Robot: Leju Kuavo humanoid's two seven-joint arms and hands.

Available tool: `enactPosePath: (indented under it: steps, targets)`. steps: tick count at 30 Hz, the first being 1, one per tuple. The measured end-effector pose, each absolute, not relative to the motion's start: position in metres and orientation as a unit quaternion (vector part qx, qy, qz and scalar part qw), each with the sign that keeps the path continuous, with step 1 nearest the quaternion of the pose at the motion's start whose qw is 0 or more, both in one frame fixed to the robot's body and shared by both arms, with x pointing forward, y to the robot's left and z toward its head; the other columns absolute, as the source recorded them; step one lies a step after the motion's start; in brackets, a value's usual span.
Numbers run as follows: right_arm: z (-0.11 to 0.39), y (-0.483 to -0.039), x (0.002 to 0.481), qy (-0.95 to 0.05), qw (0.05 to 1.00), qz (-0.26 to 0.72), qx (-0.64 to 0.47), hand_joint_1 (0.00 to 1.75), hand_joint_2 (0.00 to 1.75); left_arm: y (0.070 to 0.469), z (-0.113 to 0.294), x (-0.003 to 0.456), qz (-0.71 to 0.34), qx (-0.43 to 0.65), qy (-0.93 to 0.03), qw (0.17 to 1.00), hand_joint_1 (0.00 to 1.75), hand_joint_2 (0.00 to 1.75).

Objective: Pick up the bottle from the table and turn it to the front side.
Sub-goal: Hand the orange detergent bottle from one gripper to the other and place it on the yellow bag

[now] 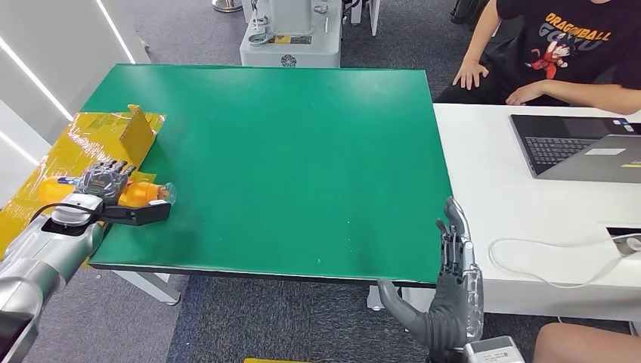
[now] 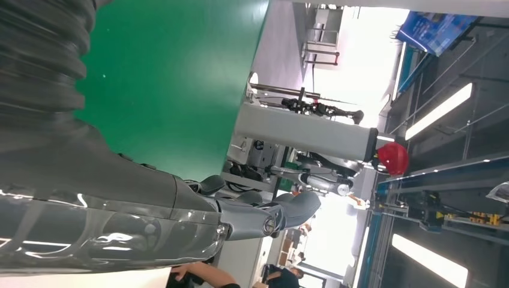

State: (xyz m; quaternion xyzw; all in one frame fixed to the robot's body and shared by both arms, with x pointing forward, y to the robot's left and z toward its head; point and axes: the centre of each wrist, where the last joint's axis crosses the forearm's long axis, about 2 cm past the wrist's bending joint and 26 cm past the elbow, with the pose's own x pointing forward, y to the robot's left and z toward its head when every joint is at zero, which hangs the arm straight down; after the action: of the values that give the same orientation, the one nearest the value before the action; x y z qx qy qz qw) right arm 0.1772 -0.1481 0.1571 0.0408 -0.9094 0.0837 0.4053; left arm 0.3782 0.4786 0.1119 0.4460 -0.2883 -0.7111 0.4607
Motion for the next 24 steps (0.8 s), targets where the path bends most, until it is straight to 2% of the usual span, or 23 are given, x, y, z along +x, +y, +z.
enactPosePath:
  steps: [13,24]
  targets:
    - [0.155,-0.148,0.182,-0.911,0.405,0.067,0.040,0.00,1.75,0.464,0.125,0.390,-0.627,0.435,-0.510,0.397,0.00,1.75]
    - [0.151,-0.149,0.181,-0.920,0.391,0.032,0.028,0.00,1.75,0.443,0.151,0.410,-0.500,0.306,-0.673,0.452,0.00,1.75]
